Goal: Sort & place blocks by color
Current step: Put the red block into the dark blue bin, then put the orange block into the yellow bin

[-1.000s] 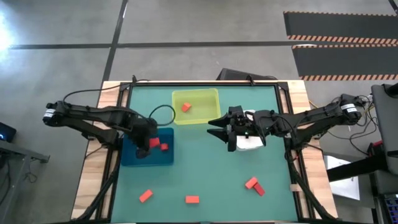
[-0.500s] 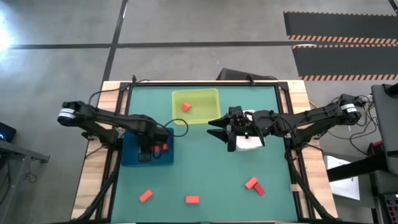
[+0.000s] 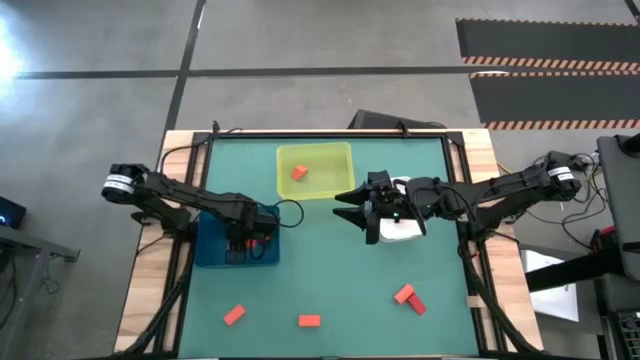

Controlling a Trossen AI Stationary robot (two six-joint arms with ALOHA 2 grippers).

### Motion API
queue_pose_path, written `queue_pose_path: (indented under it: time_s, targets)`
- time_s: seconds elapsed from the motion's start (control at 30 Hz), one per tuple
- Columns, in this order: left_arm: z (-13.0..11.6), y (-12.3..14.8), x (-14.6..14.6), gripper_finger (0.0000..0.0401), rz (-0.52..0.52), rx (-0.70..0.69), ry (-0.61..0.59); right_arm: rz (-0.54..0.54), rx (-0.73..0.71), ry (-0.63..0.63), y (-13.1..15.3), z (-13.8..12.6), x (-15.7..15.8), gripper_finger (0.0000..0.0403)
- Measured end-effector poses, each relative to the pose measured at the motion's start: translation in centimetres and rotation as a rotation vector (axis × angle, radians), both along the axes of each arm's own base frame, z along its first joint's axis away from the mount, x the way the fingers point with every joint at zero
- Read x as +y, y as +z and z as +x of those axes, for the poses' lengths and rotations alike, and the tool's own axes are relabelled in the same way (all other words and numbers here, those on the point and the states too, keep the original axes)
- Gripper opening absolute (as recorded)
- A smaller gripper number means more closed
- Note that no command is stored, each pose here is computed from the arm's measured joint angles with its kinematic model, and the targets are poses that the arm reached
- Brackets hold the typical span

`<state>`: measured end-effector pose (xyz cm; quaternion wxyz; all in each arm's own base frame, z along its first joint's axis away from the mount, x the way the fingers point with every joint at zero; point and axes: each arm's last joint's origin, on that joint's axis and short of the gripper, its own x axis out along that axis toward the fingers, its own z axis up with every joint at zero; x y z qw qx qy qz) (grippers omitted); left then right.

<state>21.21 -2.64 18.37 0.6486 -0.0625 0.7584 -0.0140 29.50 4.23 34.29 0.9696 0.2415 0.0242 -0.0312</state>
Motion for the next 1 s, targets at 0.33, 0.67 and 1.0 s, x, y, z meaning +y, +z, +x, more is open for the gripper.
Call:
queue_pose_path:
  time_s: [0.33, 0.67, 1.0]
  targets:
    - [-1.1, -2.0, 0.2, 0.0135, 0.018, 0.023, 0.013, -0.003, 0.001, 0.000, 0.0, 0.0, 0.0, 0.0208]
    - [-1.0, -1.9, 0.2, 0.0135, 0.038, 0.017, 0.015, 0.015, 0.000, -0.001, 0.0, 0.0, 0.0, 0.0208]
    - [-1.0, -1.9, 0.2, 0.0186, 0.040, 0.018, 0.031, 0.073, -0.003, -0.001, 0.0, 0.0, 0.1, 0.0208]
